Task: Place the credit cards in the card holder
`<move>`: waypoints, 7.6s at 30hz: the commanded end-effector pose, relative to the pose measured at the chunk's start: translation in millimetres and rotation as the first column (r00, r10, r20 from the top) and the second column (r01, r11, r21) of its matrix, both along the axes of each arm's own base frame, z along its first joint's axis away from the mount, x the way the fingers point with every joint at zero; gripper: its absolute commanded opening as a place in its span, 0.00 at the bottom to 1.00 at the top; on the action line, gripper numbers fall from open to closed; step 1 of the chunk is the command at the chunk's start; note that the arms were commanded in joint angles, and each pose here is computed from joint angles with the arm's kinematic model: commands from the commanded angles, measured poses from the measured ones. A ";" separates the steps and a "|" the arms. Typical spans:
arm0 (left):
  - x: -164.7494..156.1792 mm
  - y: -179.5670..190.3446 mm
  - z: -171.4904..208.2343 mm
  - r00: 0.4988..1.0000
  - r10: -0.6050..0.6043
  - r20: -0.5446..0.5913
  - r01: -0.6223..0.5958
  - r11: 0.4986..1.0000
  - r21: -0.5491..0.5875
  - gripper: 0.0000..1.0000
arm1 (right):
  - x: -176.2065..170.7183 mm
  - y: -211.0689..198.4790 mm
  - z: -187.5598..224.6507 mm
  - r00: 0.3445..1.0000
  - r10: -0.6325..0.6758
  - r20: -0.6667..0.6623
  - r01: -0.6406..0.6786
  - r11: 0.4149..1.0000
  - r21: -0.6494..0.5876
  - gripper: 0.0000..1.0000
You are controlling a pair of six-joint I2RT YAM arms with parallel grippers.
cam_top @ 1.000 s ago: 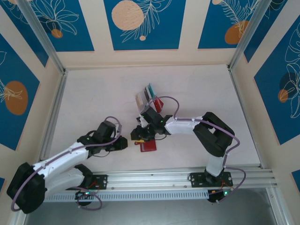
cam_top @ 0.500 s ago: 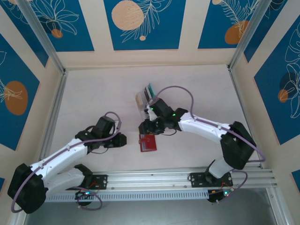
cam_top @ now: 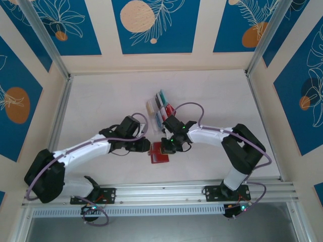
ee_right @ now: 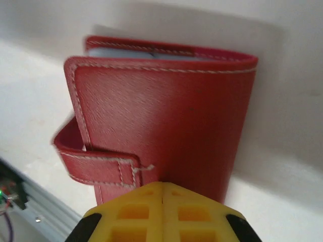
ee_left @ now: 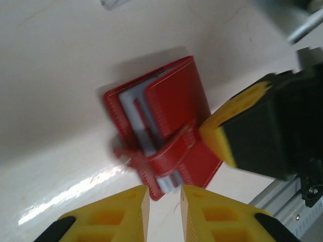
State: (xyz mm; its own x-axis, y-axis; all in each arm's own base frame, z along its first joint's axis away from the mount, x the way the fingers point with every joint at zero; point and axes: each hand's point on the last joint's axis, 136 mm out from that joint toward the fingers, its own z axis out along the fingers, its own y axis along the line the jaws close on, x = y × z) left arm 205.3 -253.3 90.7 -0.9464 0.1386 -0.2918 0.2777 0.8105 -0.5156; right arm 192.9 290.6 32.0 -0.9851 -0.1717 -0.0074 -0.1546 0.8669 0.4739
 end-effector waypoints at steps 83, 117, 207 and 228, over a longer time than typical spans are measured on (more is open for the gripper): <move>1.4 55.1 -34.0 0.986 0.162 -0.038 -0.162 0.987 0.004 0.44 | 6.8 -10.0 58.8 0.955 0.120 0.271 -0.037 0.956 -0.292 0.63; 14.6 -83.2 -53.0 0.974 -0.225 -0.013 0.225 0.973 0.050 0.64 | 26.9 -119.1 20.1 0.971 -0.230 0.059 0.234 0.970 -0.068 0.25; -2.7 -123.0 -80.5 0.965 -0.247 -0.085 0.244 0.969 -0.044 0.56 | -0.5 -96.7 -31.7 0.969 -0.206 -0.133 0.197 0.977 -0.078 0.00; 1.9 -121.2 -81.5 0.969 -0.231 -0.090 0.228 0.973 -0.037 0.55 | -30.0 -117.3 -52.1 0.945 -0.325 -0.037 0.312 0.929 -0.198 0.00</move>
